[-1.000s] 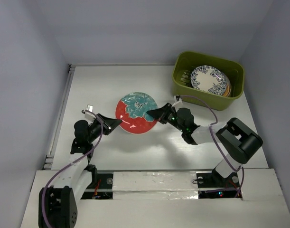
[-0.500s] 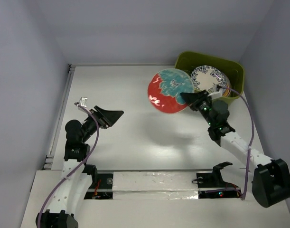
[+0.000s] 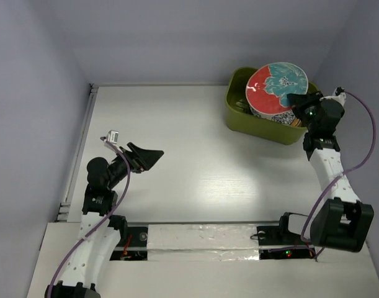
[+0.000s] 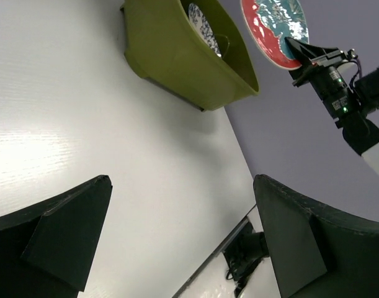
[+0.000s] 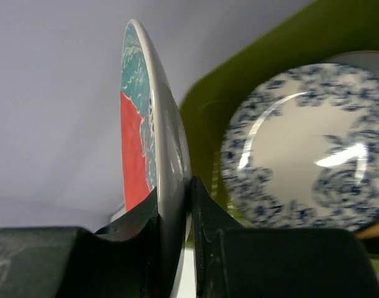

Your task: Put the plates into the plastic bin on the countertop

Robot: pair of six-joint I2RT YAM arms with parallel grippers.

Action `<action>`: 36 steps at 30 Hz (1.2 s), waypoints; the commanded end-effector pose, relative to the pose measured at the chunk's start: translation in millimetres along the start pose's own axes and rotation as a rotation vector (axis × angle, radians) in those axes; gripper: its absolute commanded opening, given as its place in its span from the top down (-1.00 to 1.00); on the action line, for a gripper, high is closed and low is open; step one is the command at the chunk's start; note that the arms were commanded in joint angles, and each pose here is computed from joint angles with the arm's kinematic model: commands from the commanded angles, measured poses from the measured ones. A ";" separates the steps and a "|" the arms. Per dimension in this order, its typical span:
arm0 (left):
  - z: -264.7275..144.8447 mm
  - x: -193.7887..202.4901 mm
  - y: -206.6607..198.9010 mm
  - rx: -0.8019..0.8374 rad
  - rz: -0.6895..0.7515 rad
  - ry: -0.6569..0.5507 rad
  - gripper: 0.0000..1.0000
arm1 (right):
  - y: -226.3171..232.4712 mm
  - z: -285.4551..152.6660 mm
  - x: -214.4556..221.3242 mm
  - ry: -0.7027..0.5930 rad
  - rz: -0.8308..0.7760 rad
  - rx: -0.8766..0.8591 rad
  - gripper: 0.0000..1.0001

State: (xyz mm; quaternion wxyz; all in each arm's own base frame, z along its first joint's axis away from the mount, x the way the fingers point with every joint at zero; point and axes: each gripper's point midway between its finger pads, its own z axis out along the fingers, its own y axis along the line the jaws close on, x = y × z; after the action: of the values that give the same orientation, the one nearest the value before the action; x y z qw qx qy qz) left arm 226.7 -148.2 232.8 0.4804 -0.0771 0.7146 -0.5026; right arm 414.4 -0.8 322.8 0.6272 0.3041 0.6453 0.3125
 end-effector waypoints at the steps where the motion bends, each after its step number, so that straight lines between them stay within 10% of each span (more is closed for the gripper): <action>1: -2.3 -5.9 -12.4 0.019 0.087 -0.005 -0.98 | 15.6 16.4 -35.6 -0.061 -0.004 -0.059 1.00; 14: -3.5 -10.7 -13.8 -0.021 0.171 -0.006 -0.98 | -67.8 66.8 -17.8 0.012 -0.030 0.197 0.92; 20: -3.4 -19.3 -21.2 -0.024 0.203 -0.012 -0.98 | -116.3 59.6 -8.3 0.047 -0.097 0.406 -0.99; 36: -21.1 -70.7 -68.6 -0.072 0.378 -0.111 -0.98 | -99.9 -10.8 -46.5 -0.128 -0.129 0.517 -1.00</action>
State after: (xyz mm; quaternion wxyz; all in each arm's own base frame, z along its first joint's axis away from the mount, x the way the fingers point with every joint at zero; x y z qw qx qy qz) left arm 224.3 -132.2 302.0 0.5654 -0.0022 0.7245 -0.3942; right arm 418.5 -93.9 258.5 0.5678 0.4241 0.7000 0.0881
